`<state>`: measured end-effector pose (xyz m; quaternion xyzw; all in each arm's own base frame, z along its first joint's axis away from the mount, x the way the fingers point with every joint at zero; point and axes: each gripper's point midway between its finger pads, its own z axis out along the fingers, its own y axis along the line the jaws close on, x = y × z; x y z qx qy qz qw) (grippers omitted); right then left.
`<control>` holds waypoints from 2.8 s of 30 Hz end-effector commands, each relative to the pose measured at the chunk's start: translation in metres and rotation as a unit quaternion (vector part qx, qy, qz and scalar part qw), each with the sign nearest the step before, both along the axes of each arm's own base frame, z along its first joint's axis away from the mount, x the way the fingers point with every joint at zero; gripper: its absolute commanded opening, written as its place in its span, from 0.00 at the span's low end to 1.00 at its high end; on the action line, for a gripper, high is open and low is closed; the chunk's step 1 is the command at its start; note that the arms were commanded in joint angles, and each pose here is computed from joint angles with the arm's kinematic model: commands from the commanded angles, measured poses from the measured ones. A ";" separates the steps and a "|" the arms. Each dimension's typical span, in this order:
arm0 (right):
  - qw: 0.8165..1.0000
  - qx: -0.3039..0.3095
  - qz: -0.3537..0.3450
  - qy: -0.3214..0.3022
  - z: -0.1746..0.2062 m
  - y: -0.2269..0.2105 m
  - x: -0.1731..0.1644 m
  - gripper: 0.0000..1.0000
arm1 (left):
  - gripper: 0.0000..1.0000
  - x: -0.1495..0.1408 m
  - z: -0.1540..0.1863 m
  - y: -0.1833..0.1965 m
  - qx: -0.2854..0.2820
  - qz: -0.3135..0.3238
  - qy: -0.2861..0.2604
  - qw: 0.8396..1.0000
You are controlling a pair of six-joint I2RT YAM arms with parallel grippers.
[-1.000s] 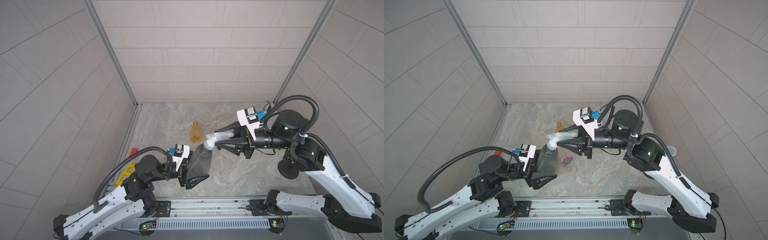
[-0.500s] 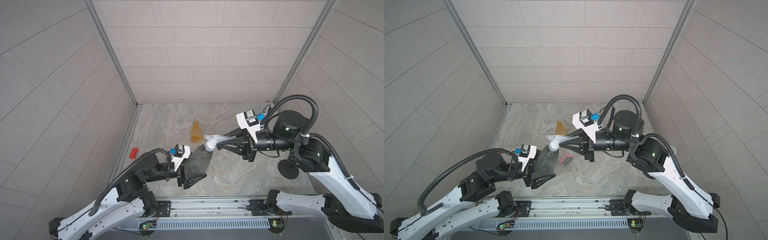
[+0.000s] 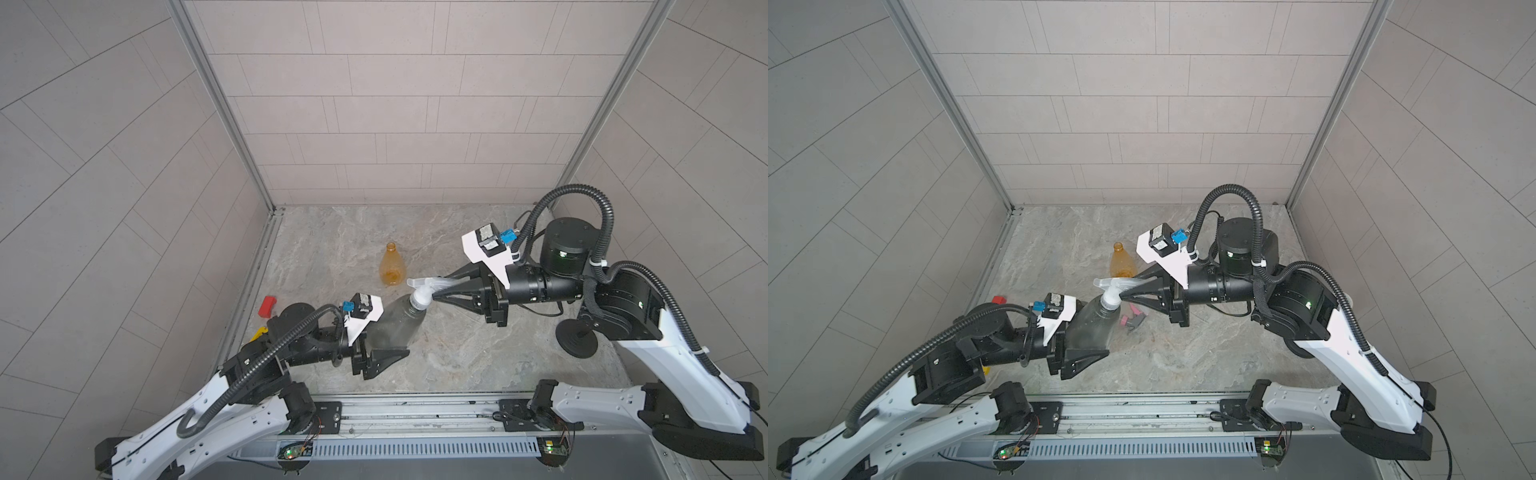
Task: Attach spray nozzles to spray bottles
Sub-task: Screw the spray nozzle on the spray bottle.
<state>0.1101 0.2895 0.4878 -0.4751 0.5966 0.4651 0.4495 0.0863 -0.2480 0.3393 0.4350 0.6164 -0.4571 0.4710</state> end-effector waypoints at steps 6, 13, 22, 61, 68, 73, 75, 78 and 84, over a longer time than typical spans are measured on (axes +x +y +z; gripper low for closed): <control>0.996 -0.048 -0.071 0.035 -0.041 0.002 0.016 0.00 | 0.00 0.012 0.062 0.010 -0.097 0.049 -0.064 0.992; 0.989 -0.092 -0.094 0.060 -0.067 0.009 0.013 0.00 | 0.00 0.018 0.069 0.010 -0.103 0.064 -0.079 0.989; 0.974 -0.143 -0.143 0.101 -0.090 0.011 0.020 0.00 | 0.00 0.026 0.070 0.014 -0.085 0.089 -0.098 0.988; 0.973 -0.083 -0.210 0.055 -0.035 0.017 0.018 0.69 | 0.00 0.036 0.056 0.012 -0.076 0.110 -0.084 0.987; 0.979 -0.051 -0.194 0.023 -0.007 0.007 0.013 0.76 | 0.00 0.037 0.052 0.009 -0.079 0.109 -0.076 0.988; 0.983 -0.027 -0.180 0.009 0.011 0.002 0.007 0.79 | 0.00 0.040 0.050 0.008 -0.082 0.114 -0.072 0.987; 0.984 -0.023 -0.178 0.005 0.015 0.000 0.006 0.82 | 0.00 0.041 0.048 0.008 -0.082 0.119 -0.069 0.987; 0.984 -0.016 -0.178 0.002 0.019 -0.004 0.005 0.82 | 0.00 0.044 0.047 0.010 -0.087 0.126 -0.065 0.986; 0.982 0.007 -0.191 -0.008 0.028 -0.022 0.004 0.81 | 0.00 0.047 0.041 0.009 -0.105 0.135 -0.058 0.984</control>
